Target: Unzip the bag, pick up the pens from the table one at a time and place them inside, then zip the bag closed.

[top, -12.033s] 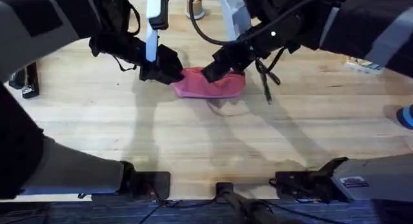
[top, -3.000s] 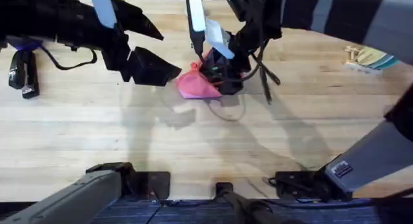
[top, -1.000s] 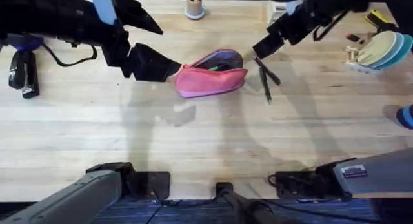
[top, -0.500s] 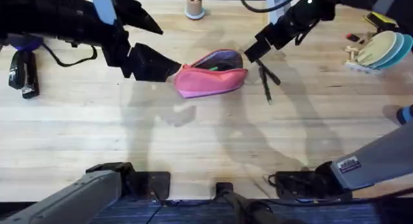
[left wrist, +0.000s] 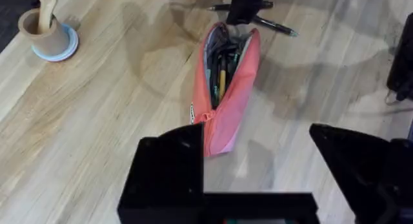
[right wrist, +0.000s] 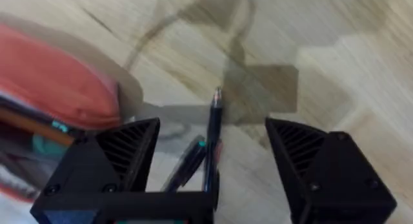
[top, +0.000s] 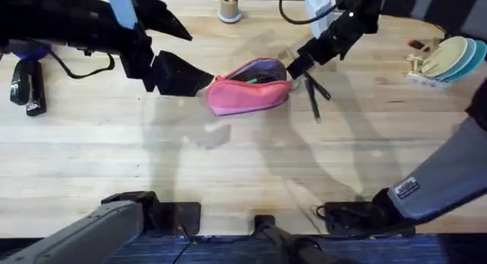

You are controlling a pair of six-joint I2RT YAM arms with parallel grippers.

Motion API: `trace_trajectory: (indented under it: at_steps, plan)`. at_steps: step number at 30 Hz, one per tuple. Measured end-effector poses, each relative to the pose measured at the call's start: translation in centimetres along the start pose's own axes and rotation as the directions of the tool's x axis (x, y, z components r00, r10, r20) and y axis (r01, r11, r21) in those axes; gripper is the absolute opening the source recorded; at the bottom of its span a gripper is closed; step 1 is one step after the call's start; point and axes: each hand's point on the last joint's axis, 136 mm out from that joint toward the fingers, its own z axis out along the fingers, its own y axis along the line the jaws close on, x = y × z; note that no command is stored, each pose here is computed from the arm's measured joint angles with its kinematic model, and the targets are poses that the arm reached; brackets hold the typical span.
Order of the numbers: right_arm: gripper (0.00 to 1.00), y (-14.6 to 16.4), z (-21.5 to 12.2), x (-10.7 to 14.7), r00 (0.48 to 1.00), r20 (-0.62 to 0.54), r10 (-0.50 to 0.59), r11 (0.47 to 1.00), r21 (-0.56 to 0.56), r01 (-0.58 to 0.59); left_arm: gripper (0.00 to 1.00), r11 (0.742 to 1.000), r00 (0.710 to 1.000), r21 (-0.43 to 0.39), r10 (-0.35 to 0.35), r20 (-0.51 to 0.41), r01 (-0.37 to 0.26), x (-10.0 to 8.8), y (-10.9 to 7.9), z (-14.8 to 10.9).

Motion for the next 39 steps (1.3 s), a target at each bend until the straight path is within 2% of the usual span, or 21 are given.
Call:
trace_trajectory:
  at_steps: [11,22,23,25,29,33,35,39]
  plan:
    - [0.998,-0.6,0.8,-0.9,1.000,0.030,-0.005,1.000,0.015,0.005,0.993,1.000,1.000,0.000,0.000,0.000,0.000,0.0,0.0,0.0]
    - [0.995,-0.5,2.2,0.6,0.999,-0.039,0.005,1.000,0.007,-0.005,0.993,1.000,1.000,0.001,-0.001,0.000,0.001,0.0,0.0,0.0]
    - [0.965,-0.6,2.2,0.6,0.999,-0.040,0.004,1.000,0.009,-0.004,0.993,1.000,1.000,0.001,-0.001,0.000,0.001,0.0,0.0,0.0]
    - [0.846,-0.8,2.2,0.5,0.999,-0.038,0.004,1.000,0.019,-0.003,0.993,1.000,1.000,0.001,-0.001,-0.001,0.001,0.0,0.0,0.0]
    - [0.539,-1.4,2.3,0.5,0.999,-0.039,0.009,0.999,0.040,-0.008,0.993,1.000,1.000,0.001,-0.001,0.000,0.001,0.0,0.0,0.0]
    - [0.089,-1.5,2.2,0.5,0.999,-0.040,0.008,0.999,0.044,-0.006,0.993,1.000,1.000,0.001,-0.001,-0.001,0.001,0.0,0.0,0.0]
    - [0.041,-1.5,2.2,0.4,0.999,-0.039,0.011,0.999,0.045,-0.010,0.993,1.000,1.000,0.001,-0.001,0.000,0.001,0.0,0.0,0.0]
    - [0.029,-1.5,2.2,0.4,0.999,-0.038,0.012,0.999,0.045,-0.010,0.993,1.000,1.000,0.001,-0.001,-0.001,0.001,0.0,0.0,0.0]
